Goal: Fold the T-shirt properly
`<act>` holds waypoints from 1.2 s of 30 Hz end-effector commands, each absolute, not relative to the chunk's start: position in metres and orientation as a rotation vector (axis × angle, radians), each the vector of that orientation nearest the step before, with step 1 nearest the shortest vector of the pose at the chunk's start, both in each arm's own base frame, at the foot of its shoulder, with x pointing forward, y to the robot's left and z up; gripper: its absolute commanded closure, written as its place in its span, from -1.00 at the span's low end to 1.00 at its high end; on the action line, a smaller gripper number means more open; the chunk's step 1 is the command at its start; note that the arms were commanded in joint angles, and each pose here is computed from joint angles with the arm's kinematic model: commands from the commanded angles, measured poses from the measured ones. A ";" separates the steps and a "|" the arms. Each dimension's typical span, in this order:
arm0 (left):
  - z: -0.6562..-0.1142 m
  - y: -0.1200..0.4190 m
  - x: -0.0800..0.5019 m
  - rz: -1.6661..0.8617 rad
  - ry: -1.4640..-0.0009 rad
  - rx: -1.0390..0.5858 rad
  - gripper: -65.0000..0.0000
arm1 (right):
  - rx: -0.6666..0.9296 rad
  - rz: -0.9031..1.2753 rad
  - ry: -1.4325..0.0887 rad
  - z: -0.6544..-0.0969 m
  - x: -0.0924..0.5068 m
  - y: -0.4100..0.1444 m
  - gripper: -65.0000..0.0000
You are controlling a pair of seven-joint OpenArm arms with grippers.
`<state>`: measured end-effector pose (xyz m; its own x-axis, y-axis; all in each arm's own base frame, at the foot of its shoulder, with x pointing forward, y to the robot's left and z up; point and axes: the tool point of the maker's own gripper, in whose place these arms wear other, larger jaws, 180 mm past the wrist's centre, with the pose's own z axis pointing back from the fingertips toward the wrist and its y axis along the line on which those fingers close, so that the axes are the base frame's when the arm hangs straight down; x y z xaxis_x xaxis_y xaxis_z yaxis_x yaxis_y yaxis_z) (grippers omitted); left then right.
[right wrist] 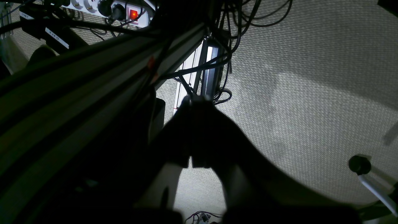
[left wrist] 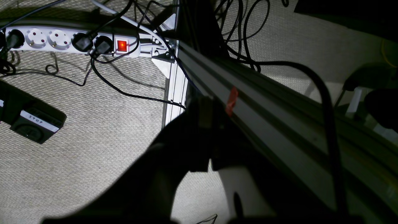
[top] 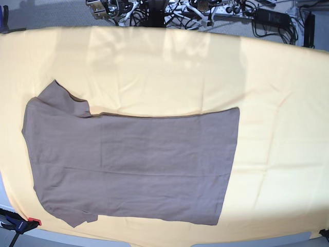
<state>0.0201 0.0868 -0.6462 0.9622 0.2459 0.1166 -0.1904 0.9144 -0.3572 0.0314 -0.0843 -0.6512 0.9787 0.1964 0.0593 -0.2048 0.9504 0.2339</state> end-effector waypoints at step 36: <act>-0.619 0.089 -0.051 0.042 -0.064 -0.370 1.00 | 0.278 0.287 0.079 -0.632 -0.051 -0.112 1.00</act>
<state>-0.0539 0.0880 -0.6202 0.9979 0.0483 0.0433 -0.0295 0.9323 -0.3604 -0.0571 -0.1147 -0.6325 0.9520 0.3005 -0.0587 -0.2739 0.9215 0.2754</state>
